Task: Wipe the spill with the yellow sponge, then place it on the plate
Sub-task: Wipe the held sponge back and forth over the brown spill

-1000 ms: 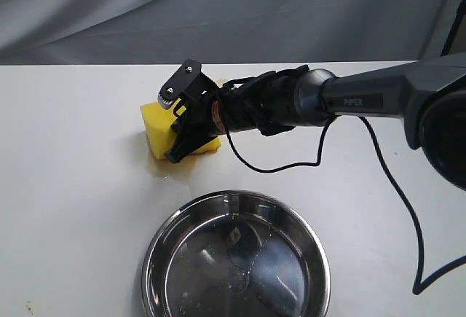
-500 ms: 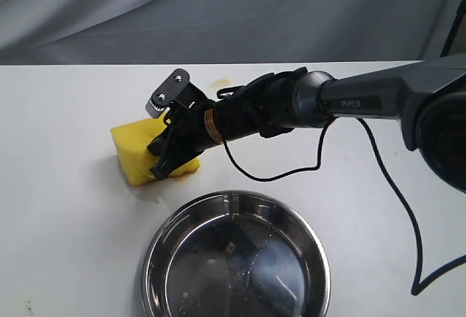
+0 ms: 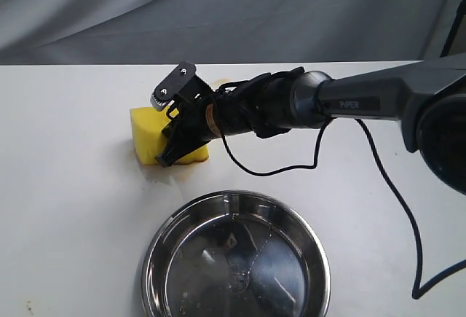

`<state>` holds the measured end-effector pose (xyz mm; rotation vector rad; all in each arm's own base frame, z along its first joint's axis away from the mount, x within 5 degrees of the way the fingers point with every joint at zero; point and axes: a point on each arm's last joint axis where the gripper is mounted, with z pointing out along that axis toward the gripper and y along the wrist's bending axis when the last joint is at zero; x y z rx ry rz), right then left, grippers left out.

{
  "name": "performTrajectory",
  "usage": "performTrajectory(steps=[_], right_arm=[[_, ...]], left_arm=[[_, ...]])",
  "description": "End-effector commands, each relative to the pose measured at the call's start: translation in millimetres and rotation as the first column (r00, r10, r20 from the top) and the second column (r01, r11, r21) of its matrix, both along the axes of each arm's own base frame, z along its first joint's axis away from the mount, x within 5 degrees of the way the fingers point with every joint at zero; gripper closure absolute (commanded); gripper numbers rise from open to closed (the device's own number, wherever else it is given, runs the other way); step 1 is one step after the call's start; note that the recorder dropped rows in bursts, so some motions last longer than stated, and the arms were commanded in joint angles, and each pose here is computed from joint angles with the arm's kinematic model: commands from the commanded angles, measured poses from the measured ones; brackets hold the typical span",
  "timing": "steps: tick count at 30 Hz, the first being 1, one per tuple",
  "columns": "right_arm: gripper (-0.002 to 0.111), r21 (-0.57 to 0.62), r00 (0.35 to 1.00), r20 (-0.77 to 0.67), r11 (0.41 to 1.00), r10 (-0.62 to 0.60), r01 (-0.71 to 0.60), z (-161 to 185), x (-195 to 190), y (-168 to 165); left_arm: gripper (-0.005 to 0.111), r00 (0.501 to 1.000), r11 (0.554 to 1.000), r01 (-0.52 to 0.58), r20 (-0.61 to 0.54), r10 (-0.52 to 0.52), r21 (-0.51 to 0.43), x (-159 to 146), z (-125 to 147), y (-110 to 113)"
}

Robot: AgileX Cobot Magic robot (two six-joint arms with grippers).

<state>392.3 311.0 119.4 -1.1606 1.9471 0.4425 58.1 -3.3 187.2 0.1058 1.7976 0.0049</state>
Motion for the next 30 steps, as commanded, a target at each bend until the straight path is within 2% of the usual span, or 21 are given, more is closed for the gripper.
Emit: performTrajectory(steps=[1,3,7,10,14,18,21,26,30], right_arm=[[0.107,0.004,0.996,0.071,0.998,-0.057,0.057,24.4,6.3,-7.5],[0.107,0.006,0.986,0.125,0.994,-0.108,0.108,40.9,9.8,-11.8],[0.107,-0.022,0.950,0.211,0.971,-0.229,0.239,49.9,19.0,-22.6],[0.107,-0.018,0.913,0.233,0.937,-0.335,0.348,51.3,24.8,-30.9],[0.107,-0.004,0.894,0.209,0.913,-0.397,0.407,45.8,31.3,-40.0],[0.107,-0.041,0.907,0.170,0.917,-0.386,0.398,17.0,34.6,-37.2],[0.107,0.012,0.953,0.108,0.959,-0.282,0.283,5.8,42.0,-16.1],[0.107,0.003,0.954,0.062,0.955,-0.295,0.295,-25.3,48.2,-11.2],[0.107,0.017,0.967,0.032,0.967,-0.253,0.253,-26.7,44.9,-7.4]], left_arm=[[0.107,1.000,1.000,0.005,0.002,-0.005,-0.009,-0.2,-0.8,-0.5],[0.107,1.000,1.000,0.005,0.002,-0.005,-0.009,-0.2,-0.8,-0.5],[0.107,1.000,1.000,0.005,0.002,-0.005,-0.009,-0.2,-0.8,-0.5],[0.107,1.000,1.000,0.005,0.002,-0.005,-0.009,-0.2,-0.8,-0.5],[0.107,1.000,1.000,0.005,0.002,-0.005,-0.009,-0.2,-0.8,-0.5],[0.107,1.000,1.000,0.005,0.002,-0.005,-0.009,-0.2,-0.8,-0.5],[0.107,1.000,1.000,0.005,0.002,-0.005,-0.009,-0.2,-0.8,-0.5],[0.107,1.000,1.000,0.005,0.002,-0.005,-0.009,-0.2,-0.8,-0.5],[0.107,1.000,1.000,0.005,0.002,-0.005,-0.009,-0.2,-0.8,-0.5]])
